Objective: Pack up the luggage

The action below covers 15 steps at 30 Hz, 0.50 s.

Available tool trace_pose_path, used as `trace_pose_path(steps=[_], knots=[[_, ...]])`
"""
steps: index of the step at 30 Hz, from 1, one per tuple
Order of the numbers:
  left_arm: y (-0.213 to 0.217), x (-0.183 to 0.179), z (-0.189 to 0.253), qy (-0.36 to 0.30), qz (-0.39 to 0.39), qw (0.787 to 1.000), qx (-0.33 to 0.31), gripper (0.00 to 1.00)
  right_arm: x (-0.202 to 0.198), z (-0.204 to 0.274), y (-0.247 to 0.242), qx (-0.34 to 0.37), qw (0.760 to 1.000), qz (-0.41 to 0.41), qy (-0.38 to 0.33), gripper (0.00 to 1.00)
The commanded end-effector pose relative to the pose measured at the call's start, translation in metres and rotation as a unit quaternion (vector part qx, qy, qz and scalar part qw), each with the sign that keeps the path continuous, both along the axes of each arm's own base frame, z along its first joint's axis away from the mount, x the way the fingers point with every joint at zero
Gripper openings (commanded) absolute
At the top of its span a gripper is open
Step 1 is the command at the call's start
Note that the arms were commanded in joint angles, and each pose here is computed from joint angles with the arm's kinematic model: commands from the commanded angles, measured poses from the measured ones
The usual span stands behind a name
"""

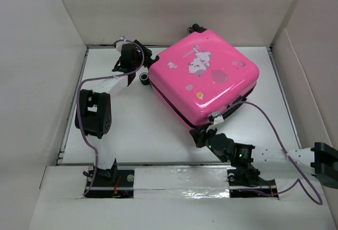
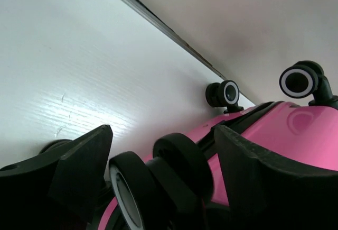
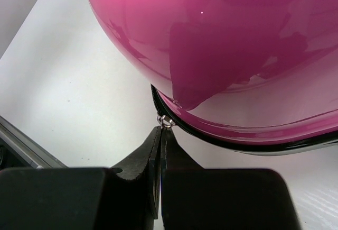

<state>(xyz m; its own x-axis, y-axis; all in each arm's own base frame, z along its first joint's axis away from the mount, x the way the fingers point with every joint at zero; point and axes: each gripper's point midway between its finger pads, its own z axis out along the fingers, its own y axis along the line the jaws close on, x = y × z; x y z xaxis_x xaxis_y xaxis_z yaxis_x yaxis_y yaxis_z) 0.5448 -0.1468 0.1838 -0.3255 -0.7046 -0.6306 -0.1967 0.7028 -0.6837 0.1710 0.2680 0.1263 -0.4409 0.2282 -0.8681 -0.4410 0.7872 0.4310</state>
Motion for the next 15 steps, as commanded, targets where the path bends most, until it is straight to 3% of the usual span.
trace_pose_path(steps=[1, 4, 11, 15], knots=[[-0.011, 0.011, 0.014, -0.020, -0.022, 0.999, -0.034, 0.72, -0.024, 0.030, 0.028, 0.059, 0.996, 0.069, 0.001, 0.00], [-0.022, 0.008, 0.015, -0.024, -0.047, 0.997, -0.056, 0.66, -0.022, 0.030, 0.027, 0.059, 0.996, 0.065, 0.001, 0.00], [-0.033, -0.007, 0.009, -0.025, -0.068, 0.992, -0.103, 0.66, -0.021, 0.030, 0.024, 0.053, 0.997, 0.058, 0.000, 0.00], [-0.054, -0.019, 0.008, -0.018, -0.091, 0.989, -0.115, 0.79, -0.020, 0.028, 0.027, 0.047, 0.997, 0.058, 0.001, 0.00]])
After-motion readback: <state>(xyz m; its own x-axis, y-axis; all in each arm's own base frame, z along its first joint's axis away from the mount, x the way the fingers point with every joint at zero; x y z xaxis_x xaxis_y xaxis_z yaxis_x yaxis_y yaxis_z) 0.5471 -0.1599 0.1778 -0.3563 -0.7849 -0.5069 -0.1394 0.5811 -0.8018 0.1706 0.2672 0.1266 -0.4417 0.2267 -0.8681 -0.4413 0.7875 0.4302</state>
